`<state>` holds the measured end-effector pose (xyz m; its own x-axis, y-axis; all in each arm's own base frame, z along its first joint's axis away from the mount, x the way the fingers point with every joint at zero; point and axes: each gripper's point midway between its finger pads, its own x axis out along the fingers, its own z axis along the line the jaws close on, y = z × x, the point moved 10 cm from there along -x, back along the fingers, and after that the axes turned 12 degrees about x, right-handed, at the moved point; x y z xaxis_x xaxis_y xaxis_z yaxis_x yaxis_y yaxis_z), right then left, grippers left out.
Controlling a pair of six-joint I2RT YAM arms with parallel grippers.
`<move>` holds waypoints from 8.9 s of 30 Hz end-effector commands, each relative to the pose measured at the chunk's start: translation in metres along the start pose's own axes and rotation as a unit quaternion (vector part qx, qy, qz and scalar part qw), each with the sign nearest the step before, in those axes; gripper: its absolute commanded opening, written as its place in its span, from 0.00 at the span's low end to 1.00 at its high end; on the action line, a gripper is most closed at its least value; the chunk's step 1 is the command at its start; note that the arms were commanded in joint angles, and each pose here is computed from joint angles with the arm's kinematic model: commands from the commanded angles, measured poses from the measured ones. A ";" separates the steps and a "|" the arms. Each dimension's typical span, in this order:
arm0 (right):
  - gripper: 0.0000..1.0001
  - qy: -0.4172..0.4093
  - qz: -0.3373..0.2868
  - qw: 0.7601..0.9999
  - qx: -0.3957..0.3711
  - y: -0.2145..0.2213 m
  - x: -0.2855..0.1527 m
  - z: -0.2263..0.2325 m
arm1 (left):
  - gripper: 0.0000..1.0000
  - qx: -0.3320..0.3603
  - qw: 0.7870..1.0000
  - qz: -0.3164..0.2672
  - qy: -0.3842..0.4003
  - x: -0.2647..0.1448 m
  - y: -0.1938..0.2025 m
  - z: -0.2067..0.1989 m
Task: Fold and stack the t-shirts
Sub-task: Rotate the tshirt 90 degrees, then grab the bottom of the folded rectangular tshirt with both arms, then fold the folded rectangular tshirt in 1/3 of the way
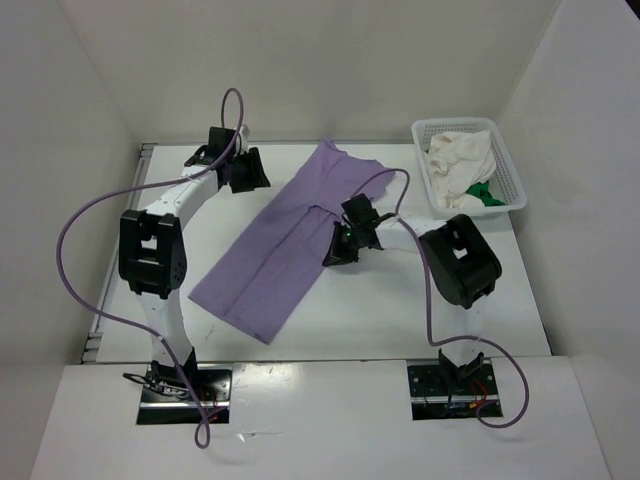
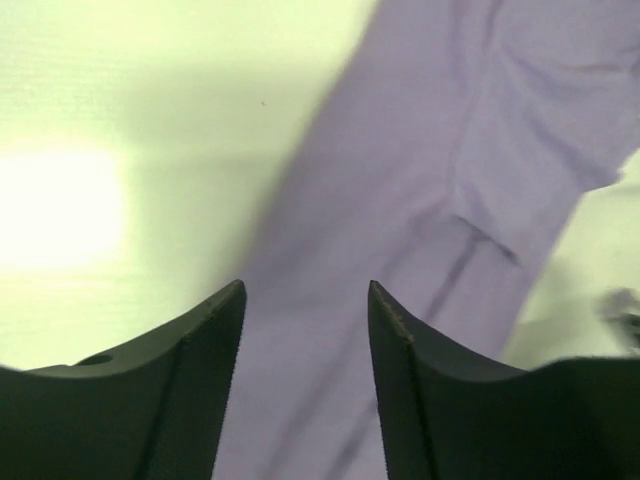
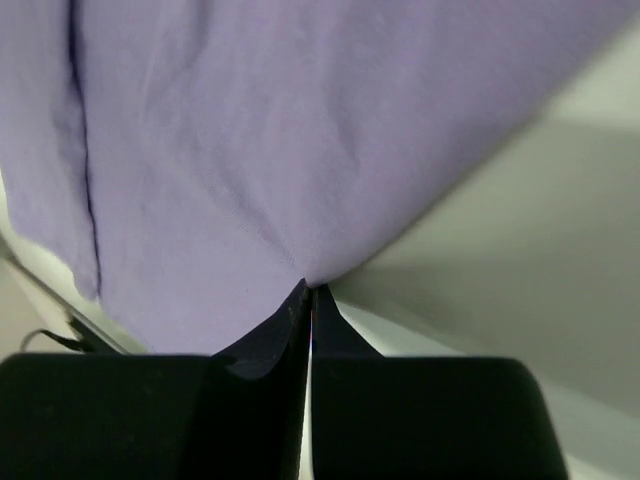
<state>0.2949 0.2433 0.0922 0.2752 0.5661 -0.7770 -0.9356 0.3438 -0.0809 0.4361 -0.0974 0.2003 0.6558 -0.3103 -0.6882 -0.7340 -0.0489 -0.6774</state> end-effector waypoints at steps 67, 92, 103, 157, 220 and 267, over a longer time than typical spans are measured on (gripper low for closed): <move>0.27 -0.049 0.006 0.997 0.063 0.064 -0.111 -0.039 | 0.33 -0.204 0.965 0.160 0.028 -0.121 0.198 -0.003; 0.50 0.035 0.136 0.988 0.064 0.132 -0.089 -0.081 | 0.58 -0.358 0.876 0.307 -0.100 -0.156 0.271 -0.012; 0.46 0.021 0.151 0.987 0.049 0.137 -0.081 -0.074 | 0.48 -0.335 0.874 0.337 -0.100 -0.144 0.285 -0.017; 0.00 0.002 -0.088 0.995 -0.034 -0.147 -0.059 0.023 | 0.07 -0.297 0.954 0.038 0.014 0.008 0.030 0.027; 0.17 0.028 0.016 0.999 0.000 0.010 -0.108 -0.010 | 0.52 -0.176 0.975 0.132 0.039 -0.100 0.185 -0.049; 0.35 -0.078 -0.021 0.996 -0.034 -0.046 -0.093 0.033 | 0.51 -0.337 0.931 0.142 0.009 -0.104 0.236 -0.041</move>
<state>0.3381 0.2220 0.1847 0.2980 0.6661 -0.6838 -0.9507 0.2718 -0.1495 0.1772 -0.1143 0.1159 0.3439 -0.4269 -0.8363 -0.8740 -0.4712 -0.1189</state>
